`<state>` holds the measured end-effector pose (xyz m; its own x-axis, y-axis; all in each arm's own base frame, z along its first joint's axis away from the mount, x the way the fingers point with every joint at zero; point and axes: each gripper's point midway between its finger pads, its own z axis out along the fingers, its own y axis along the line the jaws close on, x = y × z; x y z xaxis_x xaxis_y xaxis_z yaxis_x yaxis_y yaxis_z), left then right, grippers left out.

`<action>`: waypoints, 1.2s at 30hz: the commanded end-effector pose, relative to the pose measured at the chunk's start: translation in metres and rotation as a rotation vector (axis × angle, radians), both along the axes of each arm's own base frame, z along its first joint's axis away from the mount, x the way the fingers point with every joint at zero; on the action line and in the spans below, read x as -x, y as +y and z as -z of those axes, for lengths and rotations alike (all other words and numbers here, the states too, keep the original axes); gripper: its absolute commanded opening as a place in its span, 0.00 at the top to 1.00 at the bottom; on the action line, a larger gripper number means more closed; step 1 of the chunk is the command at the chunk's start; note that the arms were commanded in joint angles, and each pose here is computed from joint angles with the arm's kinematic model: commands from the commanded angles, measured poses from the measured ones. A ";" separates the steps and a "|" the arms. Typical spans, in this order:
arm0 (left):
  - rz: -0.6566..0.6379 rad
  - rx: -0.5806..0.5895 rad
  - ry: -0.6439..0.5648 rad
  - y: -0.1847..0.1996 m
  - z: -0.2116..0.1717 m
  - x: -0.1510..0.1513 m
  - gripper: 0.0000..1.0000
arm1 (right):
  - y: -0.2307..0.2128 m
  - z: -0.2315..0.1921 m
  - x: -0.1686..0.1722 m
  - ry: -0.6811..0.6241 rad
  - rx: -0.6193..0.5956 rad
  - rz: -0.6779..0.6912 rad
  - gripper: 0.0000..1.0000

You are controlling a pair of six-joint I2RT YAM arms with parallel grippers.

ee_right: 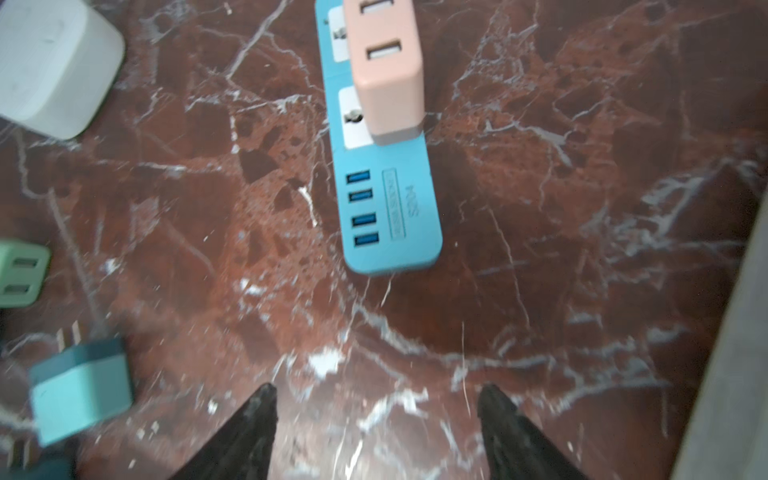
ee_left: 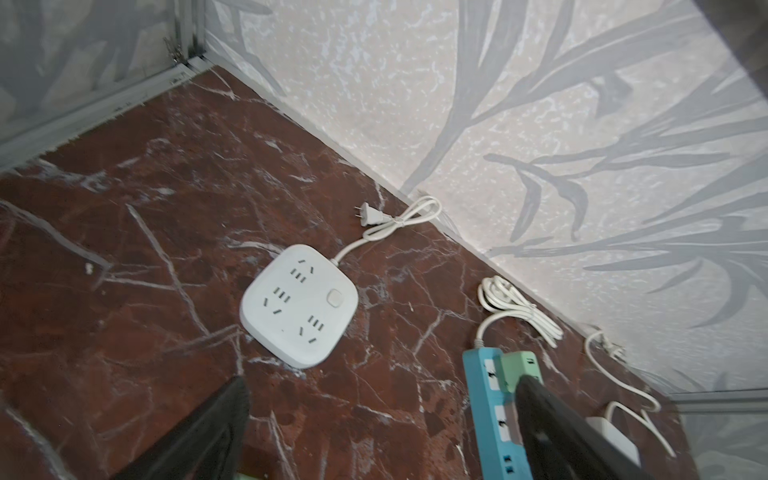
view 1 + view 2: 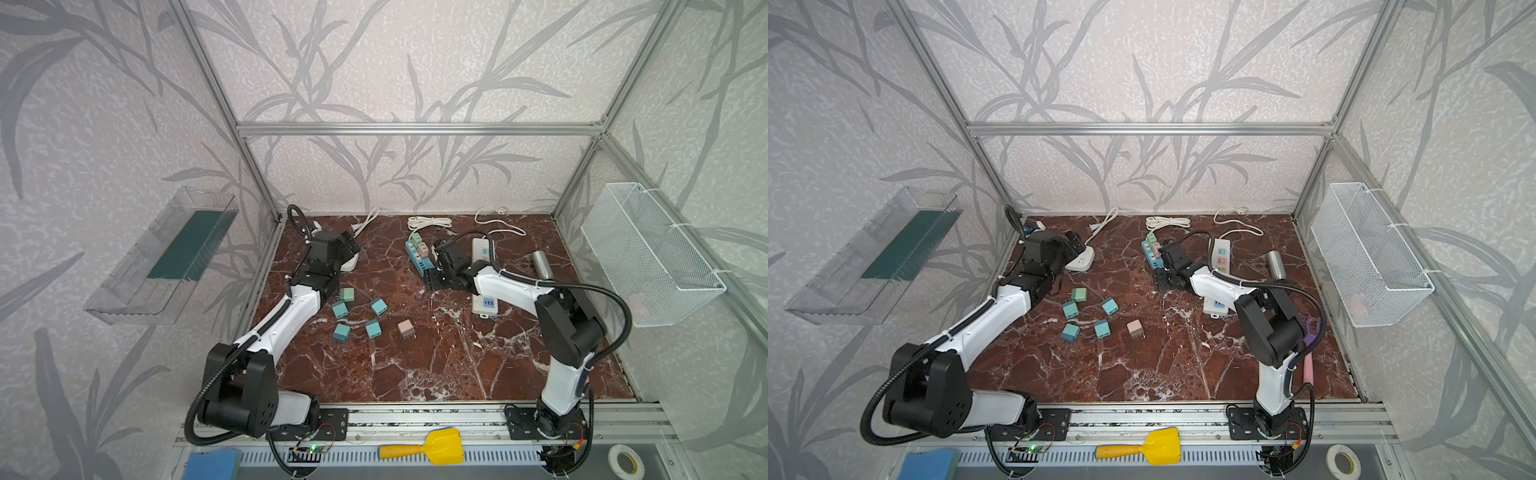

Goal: Insert the plug

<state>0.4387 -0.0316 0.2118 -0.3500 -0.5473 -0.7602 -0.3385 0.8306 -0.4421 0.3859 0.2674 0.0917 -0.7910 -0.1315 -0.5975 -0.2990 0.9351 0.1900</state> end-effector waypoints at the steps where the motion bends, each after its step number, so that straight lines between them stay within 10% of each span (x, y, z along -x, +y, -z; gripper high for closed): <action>1: 0.056 -0.179 0.204 0.018 0.028 -0.004 0.01 | -0.002 -0.016 0.034 -0.022 -0.004 -0.064 0.20; 21: -0.012 -0.258 0.729 0.037 0.132 -0.119 0.05 | -0.025 -0.009 0.073 -0.080 -0.027 -0.121 0.13; 36: 0.132 -0.044 0.812 0.013 0.175 -0.117 0.42 | -0.028 -0.003 0.070 -0.073 -0.016 -0.108 0.13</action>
<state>0.5723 -0.0031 0.0469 -0.8211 -0.4516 -0.3489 -0.4640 0.8843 -0.0526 0.3144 0.2411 0.0928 -0.7363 -0.2063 -0.6444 -0.4094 0.8941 0.1816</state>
